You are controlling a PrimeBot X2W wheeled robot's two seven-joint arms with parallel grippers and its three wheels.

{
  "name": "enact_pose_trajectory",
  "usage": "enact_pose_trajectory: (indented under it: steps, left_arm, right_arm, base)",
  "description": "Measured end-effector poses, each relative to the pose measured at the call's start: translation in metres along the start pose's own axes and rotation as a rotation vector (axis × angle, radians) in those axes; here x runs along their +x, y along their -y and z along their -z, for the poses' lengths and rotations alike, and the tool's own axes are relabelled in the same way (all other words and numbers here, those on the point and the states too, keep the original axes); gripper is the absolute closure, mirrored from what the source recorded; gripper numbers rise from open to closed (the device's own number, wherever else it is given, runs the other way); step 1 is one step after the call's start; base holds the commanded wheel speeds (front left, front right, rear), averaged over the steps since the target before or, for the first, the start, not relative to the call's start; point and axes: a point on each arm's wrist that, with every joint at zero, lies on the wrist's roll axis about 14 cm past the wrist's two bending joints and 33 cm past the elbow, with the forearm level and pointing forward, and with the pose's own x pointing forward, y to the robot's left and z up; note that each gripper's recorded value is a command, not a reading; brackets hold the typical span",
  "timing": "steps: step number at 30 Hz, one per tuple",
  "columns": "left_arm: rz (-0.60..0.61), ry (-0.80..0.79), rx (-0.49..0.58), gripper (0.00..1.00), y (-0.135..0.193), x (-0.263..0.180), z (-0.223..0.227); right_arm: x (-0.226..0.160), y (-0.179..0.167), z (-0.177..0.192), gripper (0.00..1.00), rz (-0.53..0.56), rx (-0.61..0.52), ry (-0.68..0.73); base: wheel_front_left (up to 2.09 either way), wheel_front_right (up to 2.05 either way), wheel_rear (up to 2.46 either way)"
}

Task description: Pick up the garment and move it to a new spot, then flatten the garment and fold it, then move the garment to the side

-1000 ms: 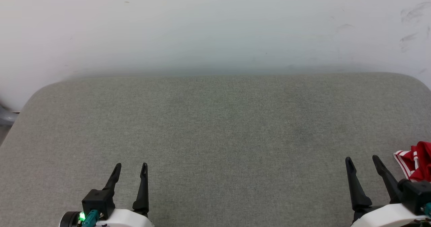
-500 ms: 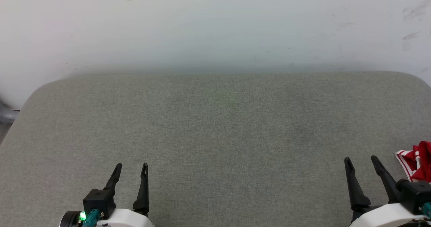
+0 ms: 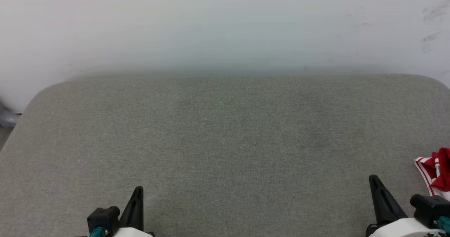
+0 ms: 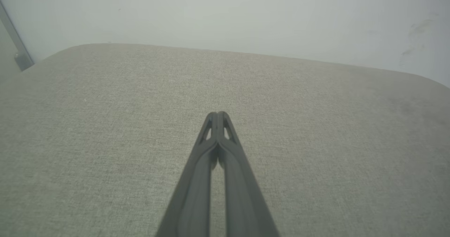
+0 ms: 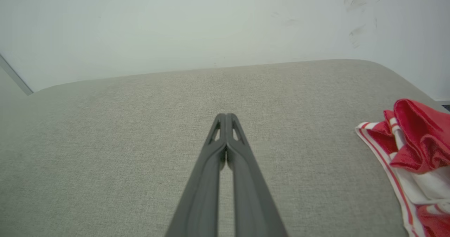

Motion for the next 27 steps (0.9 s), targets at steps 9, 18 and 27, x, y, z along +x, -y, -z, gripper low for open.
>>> enact_pose_trajectory:
  steps: [9,18,27]
  left_arm:
    - [-0.044,-0.029,-0.178,1.00,-0.008,0.003,0.003]
    - [-0.069,-0.045,-0.338,1.00,-0.012,0.007,0.002]
    - [-0.089,-0.050,-0.482,1.00,-0.016,0.011,0.001]
  right_arm:
    - [0.002,0.003,0.006,1.00,0.012,0.179,-0.015]
    - [0.007,0.004,0.005,1.00,0.017,0.340,-0.010]
    - [0.011,0.005,0.006,1.00,0.021,0.486,-0.005]
  base:
    - [0.00,0.00,0.00]
    - [0.00,0.00,0.00]
    - [0.00,0.00,0.00]
